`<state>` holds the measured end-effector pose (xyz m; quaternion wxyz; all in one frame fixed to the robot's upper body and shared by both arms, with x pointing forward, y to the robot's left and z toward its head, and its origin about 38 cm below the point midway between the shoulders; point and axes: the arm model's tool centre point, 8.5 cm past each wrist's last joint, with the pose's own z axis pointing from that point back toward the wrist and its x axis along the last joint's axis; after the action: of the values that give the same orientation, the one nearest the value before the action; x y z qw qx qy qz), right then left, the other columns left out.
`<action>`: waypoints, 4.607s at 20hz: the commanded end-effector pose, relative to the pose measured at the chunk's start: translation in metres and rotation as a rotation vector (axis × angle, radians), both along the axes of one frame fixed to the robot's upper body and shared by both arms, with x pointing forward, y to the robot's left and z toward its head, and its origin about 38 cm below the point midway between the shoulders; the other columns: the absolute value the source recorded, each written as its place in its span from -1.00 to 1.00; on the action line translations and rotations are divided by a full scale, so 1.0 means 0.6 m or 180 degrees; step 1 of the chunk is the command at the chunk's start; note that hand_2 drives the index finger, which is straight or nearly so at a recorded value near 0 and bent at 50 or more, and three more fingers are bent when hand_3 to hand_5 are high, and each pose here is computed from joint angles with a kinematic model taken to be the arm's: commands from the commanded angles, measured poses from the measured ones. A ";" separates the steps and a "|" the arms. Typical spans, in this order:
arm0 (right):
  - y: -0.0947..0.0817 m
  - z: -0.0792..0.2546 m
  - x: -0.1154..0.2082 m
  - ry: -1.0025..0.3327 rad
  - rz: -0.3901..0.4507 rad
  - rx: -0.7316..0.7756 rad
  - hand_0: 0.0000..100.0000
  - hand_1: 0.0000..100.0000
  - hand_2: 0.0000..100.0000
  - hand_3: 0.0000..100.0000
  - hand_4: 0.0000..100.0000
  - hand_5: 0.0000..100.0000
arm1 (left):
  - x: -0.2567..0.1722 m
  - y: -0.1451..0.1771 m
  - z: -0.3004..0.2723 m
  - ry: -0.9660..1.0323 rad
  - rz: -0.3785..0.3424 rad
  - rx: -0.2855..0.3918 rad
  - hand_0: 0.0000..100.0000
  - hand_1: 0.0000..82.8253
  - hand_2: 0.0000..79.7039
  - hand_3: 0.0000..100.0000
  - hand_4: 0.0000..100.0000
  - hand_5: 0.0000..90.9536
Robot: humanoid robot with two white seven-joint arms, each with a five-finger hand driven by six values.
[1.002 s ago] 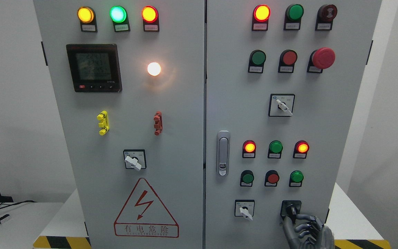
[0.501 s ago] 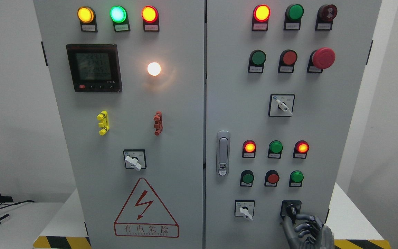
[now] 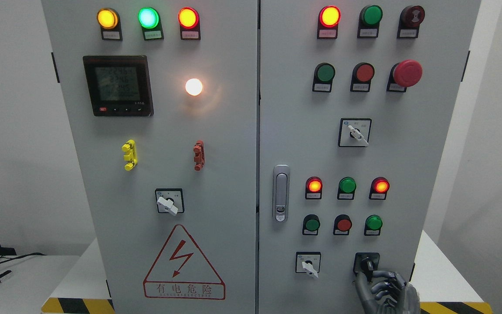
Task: Trip black knob to open circuit
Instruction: 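Twist the black knob with the right hand to the off position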
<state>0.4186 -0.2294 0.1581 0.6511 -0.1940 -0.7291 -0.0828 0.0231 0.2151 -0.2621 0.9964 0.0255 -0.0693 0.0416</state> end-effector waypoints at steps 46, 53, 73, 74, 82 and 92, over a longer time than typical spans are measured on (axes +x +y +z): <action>0.014 0.001 0.011 0.0051 0.0134 0.0227 -0.36 0.41 0.12 0.66 0.77 0.96 | 0.000 0.000 0.000 0.0000 -0.0098 -0.0001 -0.76 -0.06 -1.00 -1.00 -1.00 -1.00; 0.015 0.000 0.011 0.0057 0.0146 0.0249 -0.37 0.39 0.14 0.68 0.77 0.96 | 0.000 0.000 0.000 0.0000 -0.0098 -0.0001 -0.76 -0.06 -1.00 -1.00 -1.00 -1.00; 0.020 -0.001 0.012 0.0071 0.0173 0.0242 -0.43 0.36 0.20 0.73 0.80 0.96 | 0.000 -0.002 0.000 0.0000 -0.0098 -0.0006 -0.76 -0.06 -1.00 -1.00 -1.00 -1.00; 0.020 -0.001 0.012 0.0071 0.0173 0.0242 -0.43 0.35 0.20 0.73 0.80 0.96 | 0.000 -0.002 0.000 0.0000 -0.0098 -0.0006 -0.76 -0.06 -1.00 -1.00 -1.00 -1.00; 0.025 -0.001 0.012 0.0071 0.0197 0.0236 -0.42 0.35 0.20 0.73 0.80 0.96 | 0.001 0.000 0.000 -0.0005 -0.0098 -0.0001 -0.76 -0.06 -1.00 -1.00 -1.00 -1.00; 0.028 -0.004 0.013 0.0113 0.0234 0.0322 -0.41 0.35 0.22 0.75 0.81 0.96 | 0.001 -0.002 0.000 -0.0005 -0.0098 -0.0006 -0.76 -0.06 -1.00 -1.00 -1.00 -1.00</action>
<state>0.4255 -0.2247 0.1559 0.6716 -0.1496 -0.7183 -0.1033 0.0230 0.2151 -0.2621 0.9964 0.0255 -0.0692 0.0416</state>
